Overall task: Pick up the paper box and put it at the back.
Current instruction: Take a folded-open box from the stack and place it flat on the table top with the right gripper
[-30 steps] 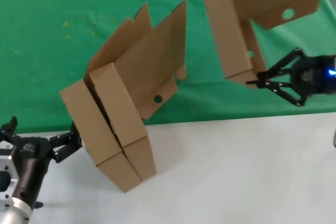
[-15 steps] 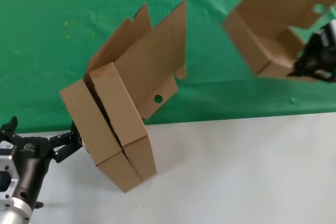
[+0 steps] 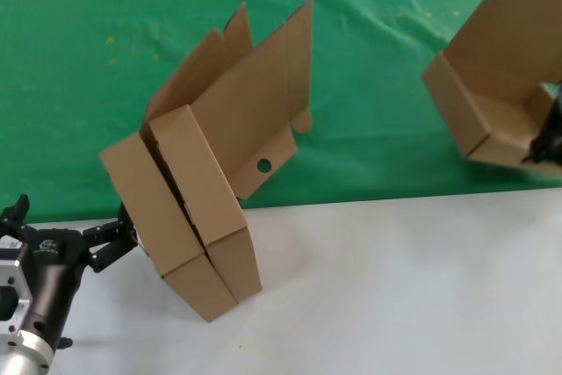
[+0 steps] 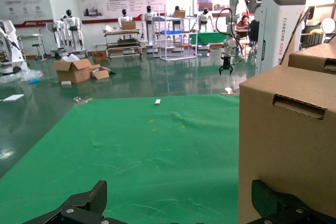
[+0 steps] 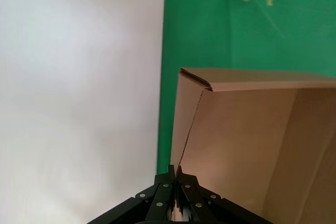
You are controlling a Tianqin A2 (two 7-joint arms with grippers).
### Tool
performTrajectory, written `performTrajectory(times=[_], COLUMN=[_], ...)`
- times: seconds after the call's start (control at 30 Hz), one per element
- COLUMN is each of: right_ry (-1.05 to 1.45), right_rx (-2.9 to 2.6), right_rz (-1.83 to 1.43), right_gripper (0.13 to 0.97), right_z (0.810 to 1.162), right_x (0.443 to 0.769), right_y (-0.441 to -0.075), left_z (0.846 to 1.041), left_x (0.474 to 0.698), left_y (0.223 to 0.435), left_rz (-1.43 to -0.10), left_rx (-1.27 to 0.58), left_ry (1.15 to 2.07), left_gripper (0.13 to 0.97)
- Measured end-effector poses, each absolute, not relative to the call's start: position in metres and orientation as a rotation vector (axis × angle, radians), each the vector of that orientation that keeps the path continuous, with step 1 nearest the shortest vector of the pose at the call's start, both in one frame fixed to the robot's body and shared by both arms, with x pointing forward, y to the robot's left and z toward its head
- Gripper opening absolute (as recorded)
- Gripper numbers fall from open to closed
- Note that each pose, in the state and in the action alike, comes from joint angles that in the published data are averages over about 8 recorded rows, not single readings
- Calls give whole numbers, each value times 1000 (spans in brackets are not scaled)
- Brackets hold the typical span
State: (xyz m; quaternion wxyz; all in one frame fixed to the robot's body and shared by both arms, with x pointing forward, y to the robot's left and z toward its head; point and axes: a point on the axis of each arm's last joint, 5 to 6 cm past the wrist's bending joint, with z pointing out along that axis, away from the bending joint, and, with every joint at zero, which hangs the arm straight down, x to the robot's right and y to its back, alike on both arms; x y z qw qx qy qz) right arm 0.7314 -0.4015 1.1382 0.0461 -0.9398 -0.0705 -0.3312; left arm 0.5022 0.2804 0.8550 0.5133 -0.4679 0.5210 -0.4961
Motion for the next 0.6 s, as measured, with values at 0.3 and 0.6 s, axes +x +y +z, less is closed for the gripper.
performTrajectory(times=[0.3,0.6], right_ry=[-257,-309], right_rx=[-2821,-2753], right_rz=[-1068,-1166], right_gripper=[152,153], right_z=[1102,1088], right_x=[751,767], right_y=[-357,-308], left_z=[855,855], left_x=[502,502], left_y=[280,280], left_rz=[-1193,-1193], left_rx=[-1125,-1125], left_ry=[1253,1253], left_gripper=[966,966])
